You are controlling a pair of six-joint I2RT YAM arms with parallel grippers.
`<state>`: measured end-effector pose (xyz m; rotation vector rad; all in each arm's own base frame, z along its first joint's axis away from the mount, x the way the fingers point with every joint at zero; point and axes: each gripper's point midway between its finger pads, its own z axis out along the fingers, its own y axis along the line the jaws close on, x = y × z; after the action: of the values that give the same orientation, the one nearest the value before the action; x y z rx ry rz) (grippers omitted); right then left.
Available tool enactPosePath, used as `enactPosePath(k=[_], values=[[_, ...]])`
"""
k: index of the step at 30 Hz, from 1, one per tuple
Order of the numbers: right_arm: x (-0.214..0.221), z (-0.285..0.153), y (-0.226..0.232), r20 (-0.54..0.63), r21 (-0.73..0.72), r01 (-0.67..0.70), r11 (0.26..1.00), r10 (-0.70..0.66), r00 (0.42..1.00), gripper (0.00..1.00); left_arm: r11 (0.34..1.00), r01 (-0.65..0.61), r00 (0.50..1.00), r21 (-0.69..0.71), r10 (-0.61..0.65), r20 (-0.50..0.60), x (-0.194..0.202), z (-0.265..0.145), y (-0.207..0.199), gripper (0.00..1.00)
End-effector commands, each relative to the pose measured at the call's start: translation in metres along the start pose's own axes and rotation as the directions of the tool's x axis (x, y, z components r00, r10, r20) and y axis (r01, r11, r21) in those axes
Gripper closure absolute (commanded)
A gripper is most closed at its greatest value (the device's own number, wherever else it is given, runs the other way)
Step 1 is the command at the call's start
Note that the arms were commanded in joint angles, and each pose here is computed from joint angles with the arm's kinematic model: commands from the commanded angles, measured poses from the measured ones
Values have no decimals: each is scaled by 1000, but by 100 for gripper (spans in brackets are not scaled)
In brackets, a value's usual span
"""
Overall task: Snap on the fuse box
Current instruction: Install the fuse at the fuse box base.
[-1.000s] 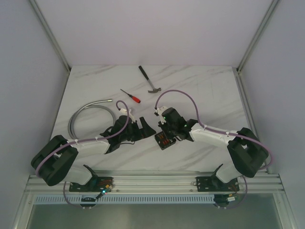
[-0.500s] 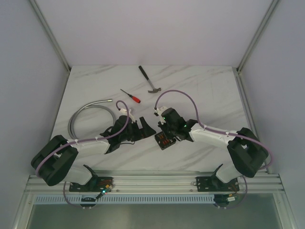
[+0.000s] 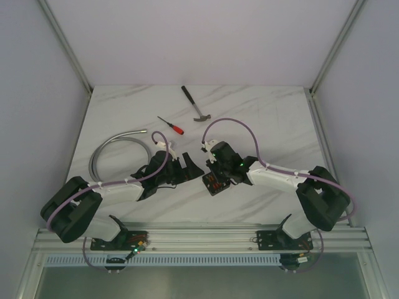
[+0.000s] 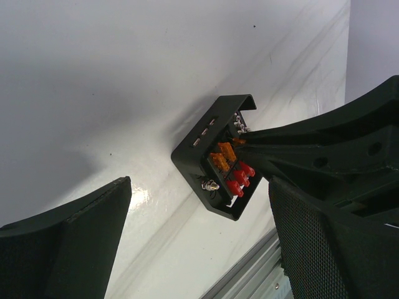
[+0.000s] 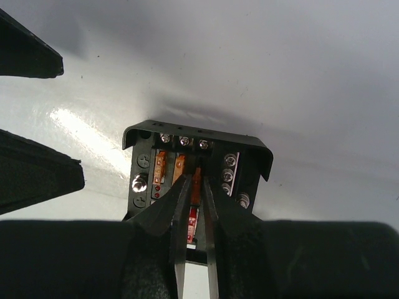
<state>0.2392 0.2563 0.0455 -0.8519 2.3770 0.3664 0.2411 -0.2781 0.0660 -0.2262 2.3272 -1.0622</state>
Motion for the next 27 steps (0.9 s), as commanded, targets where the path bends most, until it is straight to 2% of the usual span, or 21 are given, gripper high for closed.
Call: enactPosePath(k=[1, 27], values=[[-2, -2, -1, 3, 18, -8, 1000, 7, 1000, 79, 1000, 0, 1000, 2, 0, -2, -1, 2, -2, 0], [-15, -9, 0, 16, 20, -6, 1000, 5, 1000, 77, 1000, -3, 1000, 9, 3, -3, -1, 2, -4, 0]])
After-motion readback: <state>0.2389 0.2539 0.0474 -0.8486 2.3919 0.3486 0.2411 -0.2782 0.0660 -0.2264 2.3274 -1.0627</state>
